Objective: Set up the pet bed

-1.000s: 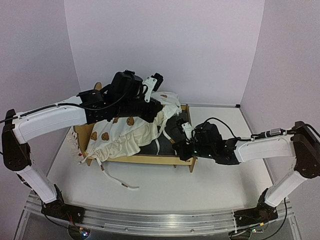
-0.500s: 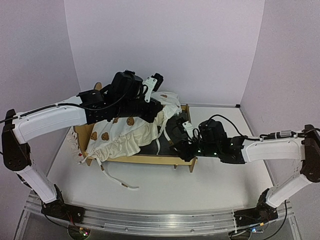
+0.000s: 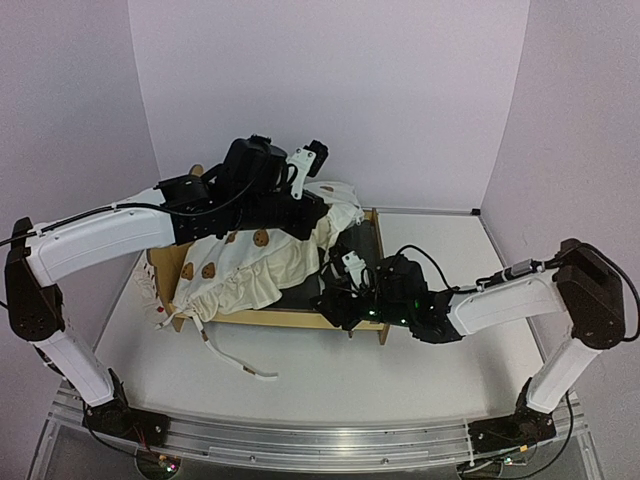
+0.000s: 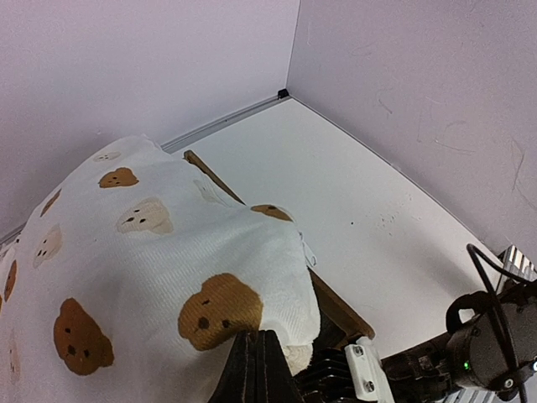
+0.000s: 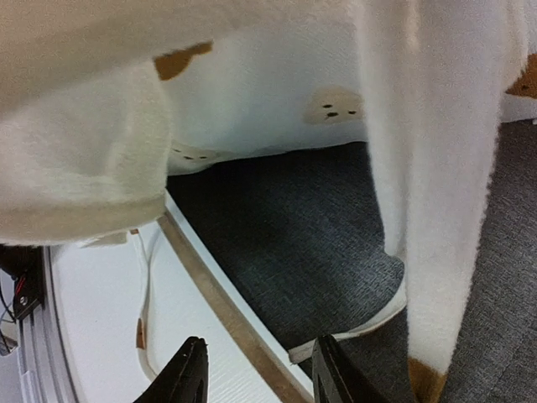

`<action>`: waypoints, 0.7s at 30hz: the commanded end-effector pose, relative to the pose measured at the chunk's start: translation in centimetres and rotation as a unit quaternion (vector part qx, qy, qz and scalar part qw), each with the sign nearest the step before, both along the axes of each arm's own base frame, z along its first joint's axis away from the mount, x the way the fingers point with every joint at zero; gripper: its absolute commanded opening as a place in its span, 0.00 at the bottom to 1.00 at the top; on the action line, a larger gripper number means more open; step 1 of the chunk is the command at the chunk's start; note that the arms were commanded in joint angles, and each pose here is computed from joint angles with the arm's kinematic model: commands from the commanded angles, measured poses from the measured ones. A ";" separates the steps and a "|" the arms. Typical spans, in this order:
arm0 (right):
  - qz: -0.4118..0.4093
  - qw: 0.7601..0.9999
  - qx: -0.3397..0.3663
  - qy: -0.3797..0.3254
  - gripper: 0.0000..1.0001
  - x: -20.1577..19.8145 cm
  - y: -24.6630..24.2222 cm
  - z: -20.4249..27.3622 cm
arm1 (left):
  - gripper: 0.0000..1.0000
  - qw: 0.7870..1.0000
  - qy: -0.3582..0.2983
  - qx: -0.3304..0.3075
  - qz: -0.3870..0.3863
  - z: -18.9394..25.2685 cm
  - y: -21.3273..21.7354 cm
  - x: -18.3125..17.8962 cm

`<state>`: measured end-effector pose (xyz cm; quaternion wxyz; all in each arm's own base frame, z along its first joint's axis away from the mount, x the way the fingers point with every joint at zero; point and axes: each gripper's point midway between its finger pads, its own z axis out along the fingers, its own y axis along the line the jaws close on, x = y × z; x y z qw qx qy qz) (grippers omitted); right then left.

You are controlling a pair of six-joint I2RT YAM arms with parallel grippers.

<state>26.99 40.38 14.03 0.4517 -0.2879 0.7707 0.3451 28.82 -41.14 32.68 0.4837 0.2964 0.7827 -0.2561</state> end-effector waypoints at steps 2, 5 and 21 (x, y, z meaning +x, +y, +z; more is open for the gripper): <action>-0.072 0.994 0.052 -0.068 0.44 3.1 0.4 2.8 | 0.00 0.999 -0.021 -0.047 -0.013 4.1 -0.9 -0.4; -0.111 0.989 0.040 -0.086 0.44 4.2 -0.4 2.3 | 0.00 0.999 -0.019 -0.045 -0.014 3.9 -1.1 -0.4; -0.156 0.977 0.056 -0.133 0.44 5.7 -0.1 2.4 | 0.00 0.999 -0.009 -0.039 -0.020 3.2 -1.5 -0.5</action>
